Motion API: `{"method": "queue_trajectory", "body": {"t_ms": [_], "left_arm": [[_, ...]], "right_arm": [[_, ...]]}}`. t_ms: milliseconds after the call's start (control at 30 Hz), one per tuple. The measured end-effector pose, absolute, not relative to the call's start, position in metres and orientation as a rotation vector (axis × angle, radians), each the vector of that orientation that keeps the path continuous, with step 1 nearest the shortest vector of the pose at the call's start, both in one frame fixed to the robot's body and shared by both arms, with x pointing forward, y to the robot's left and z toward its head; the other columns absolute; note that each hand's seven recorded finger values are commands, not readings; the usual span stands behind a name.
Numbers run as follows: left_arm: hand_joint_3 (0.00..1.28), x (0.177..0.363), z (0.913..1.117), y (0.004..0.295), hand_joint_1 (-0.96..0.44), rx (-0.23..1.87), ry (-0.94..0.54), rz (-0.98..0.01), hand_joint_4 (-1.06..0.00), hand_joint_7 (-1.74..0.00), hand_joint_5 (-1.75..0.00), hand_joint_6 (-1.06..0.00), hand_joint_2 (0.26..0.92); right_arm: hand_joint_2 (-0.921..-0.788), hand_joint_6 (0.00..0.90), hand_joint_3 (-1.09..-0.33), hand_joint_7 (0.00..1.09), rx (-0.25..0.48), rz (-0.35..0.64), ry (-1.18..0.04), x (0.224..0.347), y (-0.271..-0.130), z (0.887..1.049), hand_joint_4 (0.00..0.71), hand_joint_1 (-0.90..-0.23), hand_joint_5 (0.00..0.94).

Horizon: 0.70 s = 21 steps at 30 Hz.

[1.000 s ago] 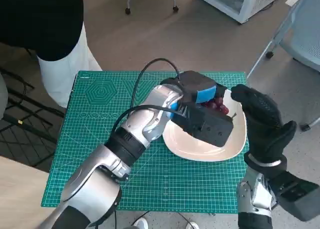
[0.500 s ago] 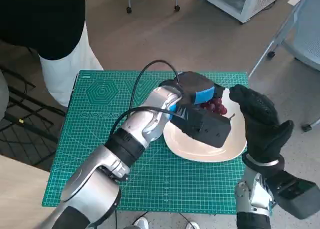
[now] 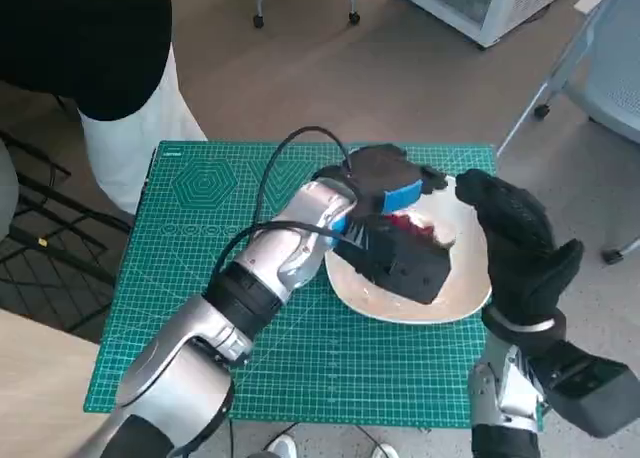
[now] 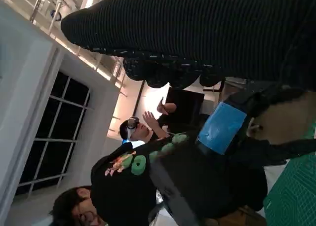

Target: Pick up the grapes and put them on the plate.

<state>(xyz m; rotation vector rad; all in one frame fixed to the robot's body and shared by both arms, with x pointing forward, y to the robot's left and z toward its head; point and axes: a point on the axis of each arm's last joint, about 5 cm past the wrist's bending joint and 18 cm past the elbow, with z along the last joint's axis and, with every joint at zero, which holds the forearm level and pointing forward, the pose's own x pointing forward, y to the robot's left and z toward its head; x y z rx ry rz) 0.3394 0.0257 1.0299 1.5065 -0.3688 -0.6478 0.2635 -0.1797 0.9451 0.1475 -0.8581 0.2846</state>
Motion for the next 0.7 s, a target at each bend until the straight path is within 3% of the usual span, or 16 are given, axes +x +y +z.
{"method": "queue_trajectory", "body": {"t_ms": [333,500,700], "left_arm": [[0.01,0.340,1.019,0.048,-0.63,1.441,-0.360,-0.660,-0.09,0.00,0.00,-0.19,0.920],[0.03,0.340,1.012,0.074,-0.58,1.289,-0.408,-0.655,-0.12,-0.01,-0.01,-0.21,0.921],[0.11,0.337,1.000,0.114,-0.50,1.058,-0.485,-0.573,-0.17,-0.04,-0.02,-0.28,0.921]], "right_arm": [[-0.921,0.174,-0.522,0.33,0.136,0.289,-0.850,0.264,-0.178,0.945,0.328,-0.425,0.000],[-0.921,0.177,-0.517,0.33,0.136,0.294,-0.848,0.264,-0.175,0.945,0.331,-0.429,0.002],[-0.921,0.178,-0.514,0.33,0.139,0.288,-0.851,0.264,-0.173,0.946,0.332,-0.434,0.002]]}}
